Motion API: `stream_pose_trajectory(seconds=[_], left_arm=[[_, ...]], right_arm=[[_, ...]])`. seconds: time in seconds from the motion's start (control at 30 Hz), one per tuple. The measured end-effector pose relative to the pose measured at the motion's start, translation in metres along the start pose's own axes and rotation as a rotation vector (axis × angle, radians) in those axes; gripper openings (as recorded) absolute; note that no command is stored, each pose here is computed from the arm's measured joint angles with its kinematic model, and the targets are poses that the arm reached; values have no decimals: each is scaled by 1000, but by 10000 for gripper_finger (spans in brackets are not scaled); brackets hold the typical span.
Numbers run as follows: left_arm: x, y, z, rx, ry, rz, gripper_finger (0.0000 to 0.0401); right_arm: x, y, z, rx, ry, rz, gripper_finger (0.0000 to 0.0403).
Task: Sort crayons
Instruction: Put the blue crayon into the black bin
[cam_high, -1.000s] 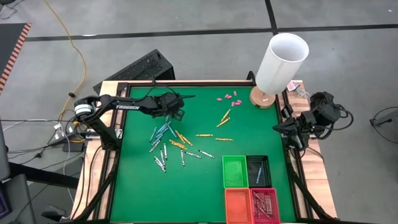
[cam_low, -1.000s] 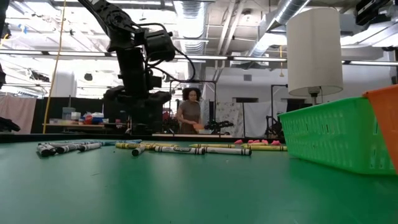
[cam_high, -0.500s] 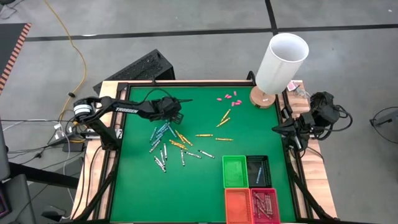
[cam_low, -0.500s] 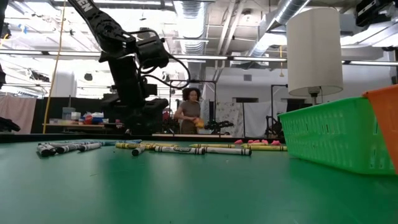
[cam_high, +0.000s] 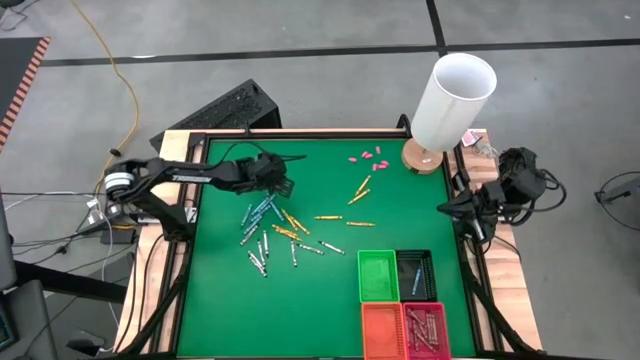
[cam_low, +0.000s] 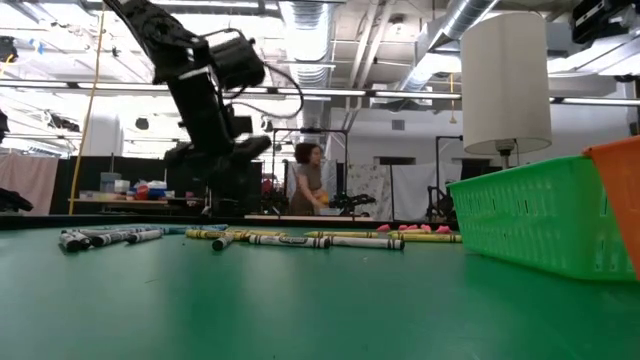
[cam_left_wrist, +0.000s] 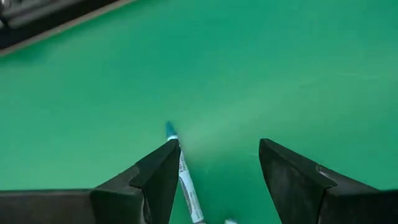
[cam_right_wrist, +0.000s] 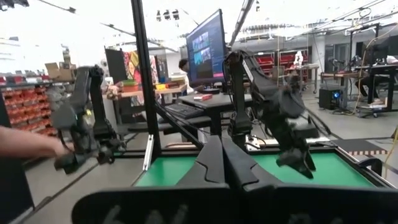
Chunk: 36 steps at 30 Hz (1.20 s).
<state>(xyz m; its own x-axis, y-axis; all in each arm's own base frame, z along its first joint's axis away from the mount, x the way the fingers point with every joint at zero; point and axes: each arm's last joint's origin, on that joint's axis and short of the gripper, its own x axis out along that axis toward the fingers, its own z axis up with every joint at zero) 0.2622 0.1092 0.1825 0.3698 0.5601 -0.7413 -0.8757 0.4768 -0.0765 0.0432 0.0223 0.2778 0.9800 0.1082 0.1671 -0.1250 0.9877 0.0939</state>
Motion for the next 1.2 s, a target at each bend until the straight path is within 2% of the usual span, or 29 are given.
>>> stream_pose_trajectory(seconds=[0.27, 0.47, 0.57, 0.73, 1.03, 1.2], left_arm=[[-30, -5, 10, -21, -105, -81, 210], [-37, -13, 3, 15, -104, -101, 210], [-39, -17, 0, 30, -132, -74, 210], [-45, -21, 0, 1, -161, -98, 210], [-53, -35, -5, 144, -170, -210, 210], [-60, -24, -4, 181, -117, -206, 210]], right_arm=[[0, -1, -1, -20, 12, -27, 0], [0, -1, -1, -8, 10, -27, 0], [0, -1, -1, -8, 10, -27, 0], [0, -1, -1, -8, 10, -26, 0], [0, -1, -1, -9, 10, -26, 0], [0, -1, -1, -14, 13, -26, 0]])
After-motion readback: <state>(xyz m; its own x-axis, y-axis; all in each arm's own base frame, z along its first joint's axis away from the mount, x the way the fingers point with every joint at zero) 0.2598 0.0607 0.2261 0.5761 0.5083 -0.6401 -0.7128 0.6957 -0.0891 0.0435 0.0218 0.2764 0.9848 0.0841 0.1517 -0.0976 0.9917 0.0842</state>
